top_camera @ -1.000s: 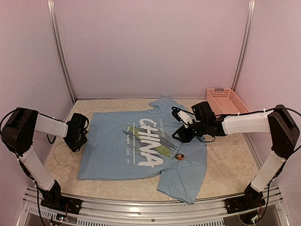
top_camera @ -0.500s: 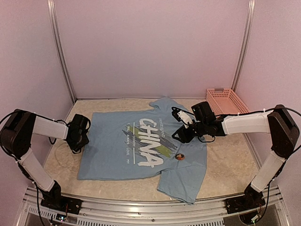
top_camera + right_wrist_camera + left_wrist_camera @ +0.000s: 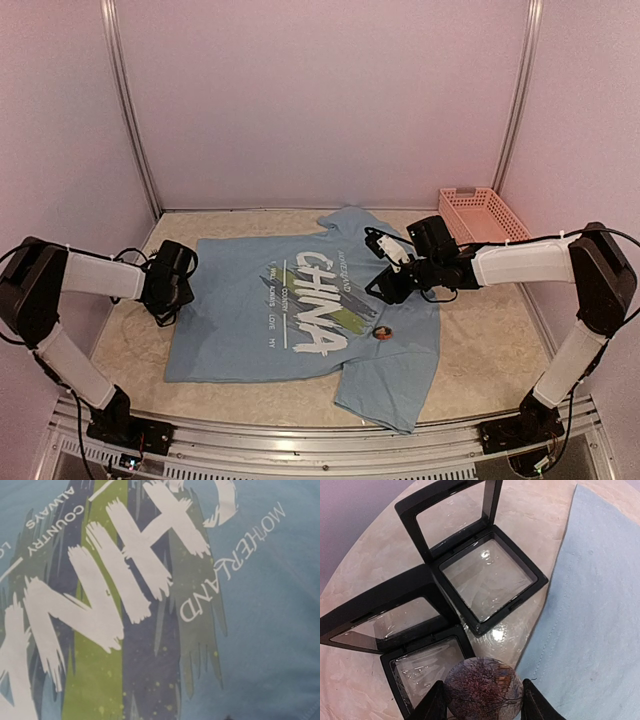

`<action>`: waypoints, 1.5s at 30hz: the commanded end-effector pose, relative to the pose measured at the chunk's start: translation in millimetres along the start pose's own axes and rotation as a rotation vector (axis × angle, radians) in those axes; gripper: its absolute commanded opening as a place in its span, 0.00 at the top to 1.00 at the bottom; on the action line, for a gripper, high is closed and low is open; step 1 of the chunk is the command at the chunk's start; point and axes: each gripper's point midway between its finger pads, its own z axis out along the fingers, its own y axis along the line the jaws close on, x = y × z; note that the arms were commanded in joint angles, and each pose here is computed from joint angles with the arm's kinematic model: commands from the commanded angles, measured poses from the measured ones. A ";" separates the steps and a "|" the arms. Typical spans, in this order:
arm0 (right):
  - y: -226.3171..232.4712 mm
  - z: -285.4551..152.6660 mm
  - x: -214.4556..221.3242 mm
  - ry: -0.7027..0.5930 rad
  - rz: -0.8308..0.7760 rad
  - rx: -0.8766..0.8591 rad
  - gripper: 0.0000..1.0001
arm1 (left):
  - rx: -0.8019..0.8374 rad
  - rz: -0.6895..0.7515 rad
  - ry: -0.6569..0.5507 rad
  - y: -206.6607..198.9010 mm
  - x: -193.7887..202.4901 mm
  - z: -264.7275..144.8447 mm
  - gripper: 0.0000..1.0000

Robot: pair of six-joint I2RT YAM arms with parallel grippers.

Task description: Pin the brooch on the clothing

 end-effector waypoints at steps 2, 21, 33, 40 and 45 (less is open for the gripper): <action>-1.3 -1.2 -3.5 -0.005 -0.001 0.001 0.50 | 0.012 0.013 -0.069 -5.7 -14.5 -15.4 0.54; 4.6 -42.2 -55.3 -0.133 0.001 -0.004 0.50 | 0.312 0.446 -0.393 -168.6 -10.2 -171.9 0.53; 85.9 -126.3 -129.7 -0.424 0.040 -0.433 0.50 | 0.722 0.832 -0.715 -264.5 64.5 -317.0 0.51; 104.6 -126.4 -132.9 -0.419 0.095 -0.495 0.50 | 0.822 0.901 -0.784 -278.0 86.4 -345.4 0.51; 101.6 -110.8 -121.8 -0.350 0.130 -0.450 0.52 | 0.820 0.896 -0.780 -277.4 87.9 -343.2 0.51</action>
